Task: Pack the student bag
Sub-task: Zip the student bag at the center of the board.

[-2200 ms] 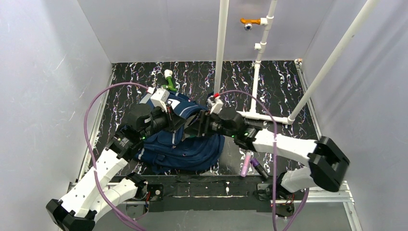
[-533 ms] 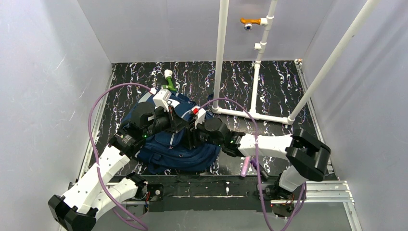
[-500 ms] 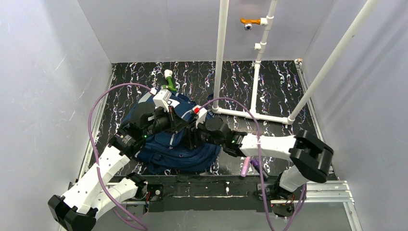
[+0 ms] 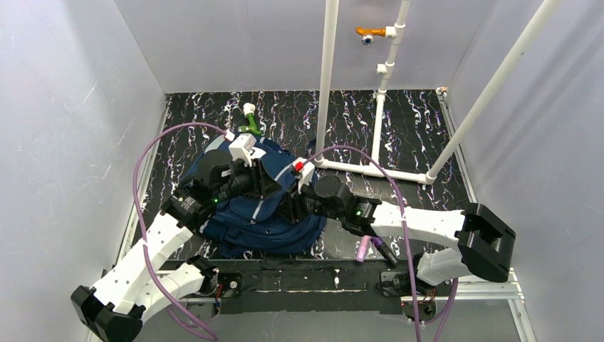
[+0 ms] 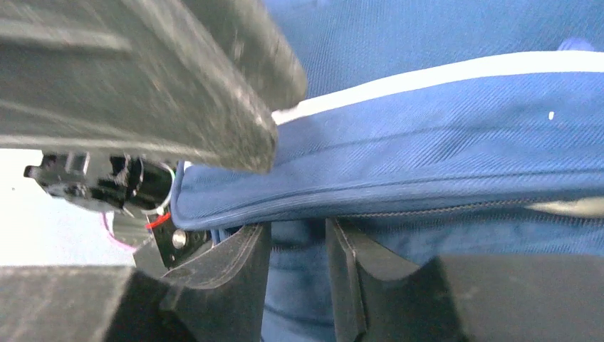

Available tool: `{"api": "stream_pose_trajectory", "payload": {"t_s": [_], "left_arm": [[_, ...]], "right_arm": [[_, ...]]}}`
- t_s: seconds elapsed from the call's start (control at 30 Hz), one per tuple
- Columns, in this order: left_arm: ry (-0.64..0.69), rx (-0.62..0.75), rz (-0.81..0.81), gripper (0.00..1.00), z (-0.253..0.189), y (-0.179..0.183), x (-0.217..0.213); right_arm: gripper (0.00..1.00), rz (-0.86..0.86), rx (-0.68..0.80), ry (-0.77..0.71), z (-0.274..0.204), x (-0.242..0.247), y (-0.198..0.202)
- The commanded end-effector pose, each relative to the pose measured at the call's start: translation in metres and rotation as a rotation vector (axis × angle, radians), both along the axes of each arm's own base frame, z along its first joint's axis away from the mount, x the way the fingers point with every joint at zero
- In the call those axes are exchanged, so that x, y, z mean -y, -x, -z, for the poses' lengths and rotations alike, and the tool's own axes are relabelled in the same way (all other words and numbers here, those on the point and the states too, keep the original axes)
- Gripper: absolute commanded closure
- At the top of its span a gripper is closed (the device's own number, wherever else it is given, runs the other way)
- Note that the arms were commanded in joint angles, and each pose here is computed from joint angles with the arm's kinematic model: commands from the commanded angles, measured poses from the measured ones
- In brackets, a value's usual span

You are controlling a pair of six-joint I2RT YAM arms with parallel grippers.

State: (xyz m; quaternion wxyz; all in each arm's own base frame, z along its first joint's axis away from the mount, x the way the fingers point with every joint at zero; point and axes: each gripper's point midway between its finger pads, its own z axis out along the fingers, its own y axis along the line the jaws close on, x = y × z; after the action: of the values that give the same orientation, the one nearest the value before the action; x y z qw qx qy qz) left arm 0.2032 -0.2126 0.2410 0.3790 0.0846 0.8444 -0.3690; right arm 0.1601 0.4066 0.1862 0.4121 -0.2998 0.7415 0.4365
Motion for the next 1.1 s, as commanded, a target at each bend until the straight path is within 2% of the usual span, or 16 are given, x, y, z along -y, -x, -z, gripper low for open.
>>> {"api": "stream_pose_trajectory", "payload": {"t_s": [0.0,0.1,0.13,0.23,0.3,0.4,0.5,0.67,0.77,0.83,0.9,1.0,1.07], "left_arm": [[-0.144,-0.088,0.008,0.59,0.013,0.011,-0.015],[-0.207,-0.135,-0.061,0.45,0.020,0.019,-0.034],[-0.199,-0.151,-0.106,0.35,0.019,0.022,-0.041],[-0.187,-0.220,-0.264,0.15,0.019,0.034,-0.064],[-0.176,-0.297,-0.378,0.12,0.023,0.044,-0.079],[-0.127,-0.389,-0.551,0.14,0.030,0.055,-0.098],[-0.052,-0.378,-0.668,0.17,0.030,0.056,-0.111],[-0.031,-0.426,-0.794,0.21,0.048,0.053,-0.120],[-0.050,-0.472,-0.881,0.24,0.064,0.052,-0.128],[-0.025,-0.480,-0.923,0.33,0.070,0.048,-0.129],[0.021,-0.448,-0.902,0.41,0.072,0.039,-0.121],[0.072,-0.457,-0.856,0.48,0.078,0.033,-0.108],[0.107,-0.466,-0.828,0.57,0.077,0.031,-0.100]], "right_arm": [[0.56,0.014,-0.002,0.043,0.006,0.016,0.023],[0.48,0.003,-0.005,0.088,0.007,0.023,0.057],[0.46,0.002,-0.006,0.094,0.004,0.023,0.067],[0.35,0.034,-0.004,0.099,-0.009,0.018,0.085],[0.30,0.113,-0.059,0.113,-0.015,0.014,0.082],[0.27,0.326,-0.211,0.133,-0.008,0.015,0.068],[0.28,0.391,-0.278,0.105,-0.004,-0.002,0.075],[0.28,0.508,-0.338,0.099,0.006,-0.023,0.068],[0.29,0.553,-0.340,0.061,0.009,-0.027,0.062],[0.29,0.567,-0.304,0.049,0.011,-0.032,0.057],[0.30,0.581,-0.270,0.068,0.017,-0.037,0.058],[0.31,0.622,-0.187,0.058,0.002,-0.039,0.066],[0.31,0.654,-0.146,0.080,-0.003,-0.038,0.068]]}}
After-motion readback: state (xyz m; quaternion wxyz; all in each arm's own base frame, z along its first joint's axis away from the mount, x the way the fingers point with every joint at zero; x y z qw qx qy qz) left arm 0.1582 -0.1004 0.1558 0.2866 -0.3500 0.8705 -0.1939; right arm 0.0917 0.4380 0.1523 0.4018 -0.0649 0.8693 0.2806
